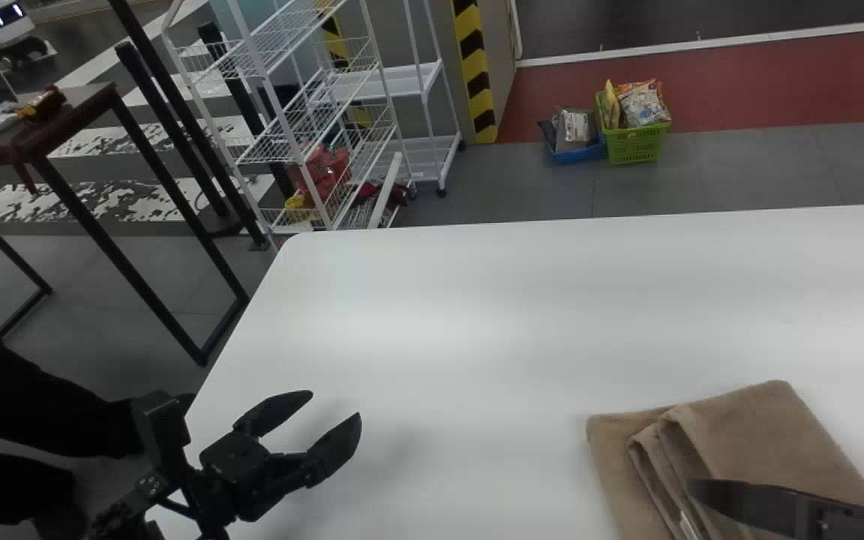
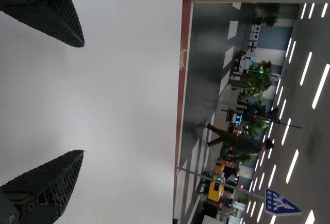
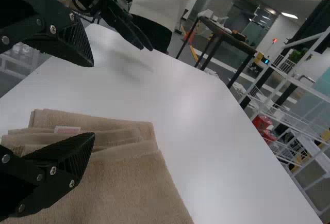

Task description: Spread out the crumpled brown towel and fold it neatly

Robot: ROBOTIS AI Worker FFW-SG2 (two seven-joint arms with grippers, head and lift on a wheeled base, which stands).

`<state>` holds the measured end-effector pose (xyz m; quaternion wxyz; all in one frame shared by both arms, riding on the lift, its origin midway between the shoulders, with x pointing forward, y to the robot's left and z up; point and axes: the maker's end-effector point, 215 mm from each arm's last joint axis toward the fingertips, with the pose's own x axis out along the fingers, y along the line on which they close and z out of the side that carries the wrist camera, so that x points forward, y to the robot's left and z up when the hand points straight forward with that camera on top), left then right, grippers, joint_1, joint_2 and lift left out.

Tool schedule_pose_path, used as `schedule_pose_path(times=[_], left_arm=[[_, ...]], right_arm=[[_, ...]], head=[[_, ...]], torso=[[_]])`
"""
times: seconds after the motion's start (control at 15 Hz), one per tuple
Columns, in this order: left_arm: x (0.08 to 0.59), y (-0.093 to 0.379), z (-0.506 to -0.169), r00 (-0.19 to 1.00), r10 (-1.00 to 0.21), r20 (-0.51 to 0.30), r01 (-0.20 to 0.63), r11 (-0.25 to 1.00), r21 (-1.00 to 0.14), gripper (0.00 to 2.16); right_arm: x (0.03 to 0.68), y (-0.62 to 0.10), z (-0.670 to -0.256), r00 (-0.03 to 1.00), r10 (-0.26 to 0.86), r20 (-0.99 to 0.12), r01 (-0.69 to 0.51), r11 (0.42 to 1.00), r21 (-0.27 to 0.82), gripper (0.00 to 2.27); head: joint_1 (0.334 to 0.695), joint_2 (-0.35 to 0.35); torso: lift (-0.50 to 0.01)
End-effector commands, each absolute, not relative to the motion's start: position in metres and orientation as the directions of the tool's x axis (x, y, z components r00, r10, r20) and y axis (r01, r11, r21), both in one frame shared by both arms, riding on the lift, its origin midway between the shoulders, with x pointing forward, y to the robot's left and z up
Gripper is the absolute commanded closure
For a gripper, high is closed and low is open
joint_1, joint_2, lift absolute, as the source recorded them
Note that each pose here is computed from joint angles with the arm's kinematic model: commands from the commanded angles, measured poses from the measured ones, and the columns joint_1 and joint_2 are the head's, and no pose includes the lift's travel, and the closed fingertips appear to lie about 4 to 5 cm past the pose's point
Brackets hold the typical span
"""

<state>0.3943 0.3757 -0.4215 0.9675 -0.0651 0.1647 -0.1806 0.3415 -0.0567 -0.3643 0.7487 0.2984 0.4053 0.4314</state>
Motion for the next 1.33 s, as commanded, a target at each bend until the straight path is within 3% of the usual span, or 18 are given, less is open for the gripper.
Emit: schedule_pose_path(times=[0.0,0.27,1.0,1.27], left_arm=[[0.392,0.379,-0.422,0.883,-0.365,-0.296,0.321,0.928,-0.188,0.07],[0.391,0.38,-0.422,0.883,-0.364,-0.296,0.319,0.929,-0.189,0.07],[0.39,0.38,-0.423,0.883,-0.365,-0.296,0.319,0.928,-0.192,0.07],[0.391,0.379,-0.424,0.883,-0.364,-0.297,0.318,0.928,-0.193,0.07]], right_arm=[[0.327,-0.03,-0.371,0.242,0.896,-0.372,-0.421,0.442,0.792,2.25],[0.306,0.006,-0.413,0.164,0.834,-0.527,-0.447,0.539,0.714,2.25],[0.34,-0.025,-0.426,0.254,0.742,-0.621,-0.431,0.661,0.614,2.25],[0.347,-0.037,-0.423,0.28,0.732,-0.621,-0.418,0.676,0.608,2.25]], head=[[0.695,0.35],[0.695,0.35],[0.695,0.35],[0.695,0.35]], torso=[[-0.128],[-0.128],[-0.128],[-0.128]])
